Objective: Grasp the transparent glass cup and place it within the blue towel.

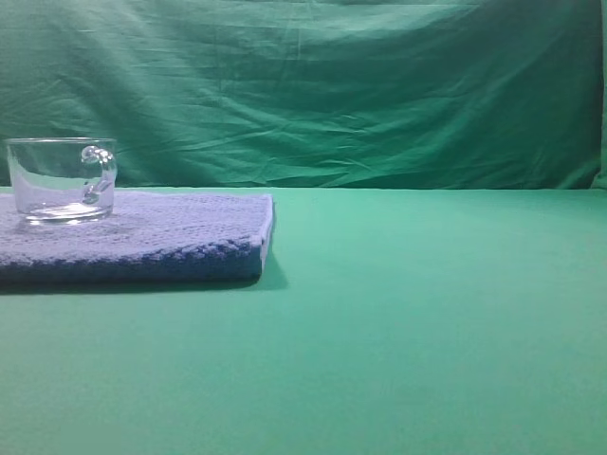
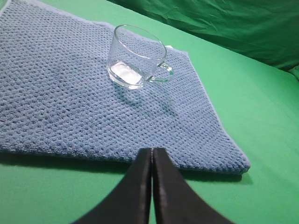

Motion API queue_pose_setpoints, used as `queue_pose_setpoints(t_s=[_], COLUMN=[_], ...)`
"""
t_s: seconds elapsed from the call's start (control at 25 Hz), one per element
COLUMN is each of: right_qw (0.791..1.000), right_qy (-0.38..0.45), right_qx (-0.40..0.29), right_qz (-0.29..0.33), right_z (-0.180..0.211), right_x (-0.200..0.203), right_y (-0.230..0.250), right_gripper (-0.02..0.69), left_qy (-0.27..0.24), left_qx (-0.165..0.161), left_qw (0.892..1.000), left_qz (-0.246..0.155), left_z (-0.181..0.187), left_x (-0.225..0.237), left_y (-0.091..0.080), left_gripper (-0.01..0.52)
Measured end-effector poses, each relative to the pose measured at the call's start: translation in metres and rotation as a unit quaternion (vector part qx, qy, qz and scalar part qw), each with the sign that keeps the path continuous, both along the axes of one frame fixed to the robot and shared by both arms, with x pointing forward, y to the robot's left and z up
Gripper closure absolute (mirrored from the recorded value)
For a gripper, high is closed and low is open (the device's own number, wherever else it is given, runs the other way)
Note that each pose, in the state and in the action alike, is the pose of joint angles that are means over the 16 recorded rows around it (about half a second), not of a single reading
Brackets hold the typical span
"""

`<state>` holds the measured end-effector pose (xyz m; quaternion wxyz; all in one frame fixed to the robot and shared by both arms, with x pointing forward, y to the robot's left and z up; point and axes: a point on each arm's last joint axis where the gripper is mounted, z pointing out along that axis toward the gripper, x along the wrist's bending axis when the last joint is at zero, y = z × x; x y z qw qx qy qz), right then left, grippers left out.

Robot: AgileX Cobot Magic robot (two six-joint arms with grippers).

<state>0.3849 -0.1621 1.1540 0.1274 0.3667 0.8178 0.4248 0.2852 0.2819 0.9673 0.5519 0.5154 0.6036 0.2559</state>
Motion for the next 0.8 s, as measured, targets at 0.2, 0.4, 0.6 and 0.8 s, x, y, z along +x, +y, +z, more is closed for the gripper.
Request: queue_pose_setpoints(t_s=[0.2, 0.4, 0.6, 0.8], right_qw=[1.0, 0.998, 0.993, 0.981], right_qy=[-0.015, -0.038, -0.072, -0.104], right_qx=[0.013, 0.026, 0.044, 0.055], right_qz=[-0.013, -0.04, -0.088, -0.156], right_z=[-0.014, -0.023, -0.031, -0.044], right_x=[-0.022, -0.035, -0.043, -0.054], right_y=[-0.021, -0.038, -0.059, -0.085], right_gripper=[0.665, 0.665, 0.665, 0.665], left_qy=[0.0, 0.0, 0.0, 0.0], left_qx=[0.0, 0.0, 0.0, 0.0], left_qw=[1.0, 1.0, 1.0, 1.0], left_qz=[0.0, 0.0, 0.0, 0.0], left_z=[0.0, 0.0, 0.0, 0.0], left_x=[0.0, 0.0, 0.0, 0.0], left_y=[0.0, 0.0, 0.0, 0.0], left_gripper=[0.514, 0.514, 0.514, 0.514])
